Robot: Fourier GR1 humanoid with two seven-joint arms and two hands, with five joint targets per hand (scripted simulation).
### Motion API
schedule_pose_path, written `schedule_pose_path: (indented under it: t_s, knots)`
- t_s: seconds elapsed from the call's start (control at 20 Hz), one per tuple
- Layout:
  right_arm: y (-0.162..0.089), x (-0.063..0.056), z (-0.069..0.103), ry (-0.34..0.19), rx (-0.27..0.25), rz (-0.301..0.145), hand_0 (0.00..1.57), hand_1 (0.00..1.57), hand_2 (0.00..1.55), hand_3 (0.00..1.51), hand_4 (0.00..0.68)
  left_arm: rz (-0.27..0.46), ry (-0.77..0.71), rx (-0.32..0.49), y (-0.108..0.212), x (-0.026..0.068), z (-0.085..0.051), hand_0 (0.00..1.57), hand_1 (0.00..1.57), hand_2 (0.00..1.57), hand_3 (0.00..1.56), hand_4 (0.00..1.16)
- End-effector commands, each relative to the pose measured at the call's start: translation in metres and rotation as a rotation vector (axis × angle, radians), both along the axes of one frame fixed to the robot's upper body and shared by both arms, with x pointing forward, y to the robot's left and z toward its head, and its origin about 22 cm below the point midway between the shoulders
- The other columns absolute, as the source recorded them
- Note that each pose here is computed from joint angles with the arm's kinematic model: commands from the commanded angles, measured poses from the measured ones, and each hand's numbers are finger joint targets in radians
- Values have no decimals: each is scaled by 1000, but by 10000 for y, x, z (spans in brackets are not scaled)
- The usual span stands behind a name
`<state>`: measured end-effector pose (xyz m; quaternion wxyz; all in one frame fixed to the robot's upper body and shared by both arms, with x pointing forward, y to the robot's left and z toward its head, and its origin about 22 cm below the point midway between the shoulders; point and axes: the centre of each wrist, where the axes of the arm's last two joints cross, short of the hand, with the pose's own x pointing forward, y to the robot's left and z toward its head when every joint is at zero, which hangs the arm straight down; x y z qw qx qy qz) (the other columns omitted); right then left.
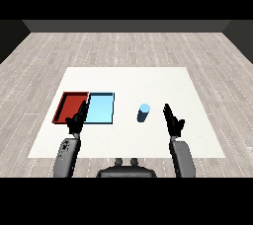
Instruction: Pick the blue can and put it in the blue box
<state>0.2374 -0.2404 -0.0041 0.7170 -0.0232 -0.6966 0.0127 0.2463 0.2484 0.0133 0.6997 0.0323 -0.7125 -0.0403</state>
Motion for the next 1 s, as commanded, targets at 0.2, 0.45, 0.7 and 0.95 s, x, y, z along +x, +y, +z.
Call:
schedule_pose_path:
  t_s: [0.2, 0.45, 0.7, 0.95]
  knots:
    - [-261, 377, 215, -64, -50, 10, 0, 0, 0, 0, 0, 20, -22, -8, 86, 26, 41, 0, 0, 0, 0, 0]
    - [-120, 549, 441, -314, 150, 134, 0, 0, 0, 0, 0, -47, -416, -118, 60, 63, 207, 0, 0, 0, 0, 0]
    - [-167, 543, 318, -308, 149, 148, 0, 0, 0, 0, 0, -78, -445, -132, 126, -117, 61, 0, 0, 0, 0, 0]
    - [-341, 518, 209, -314, 147, 142, 0, 0, 0, 0, 0, -78, -443, -145, 18, 15, 176, 0, 0, 0, 0, 0]
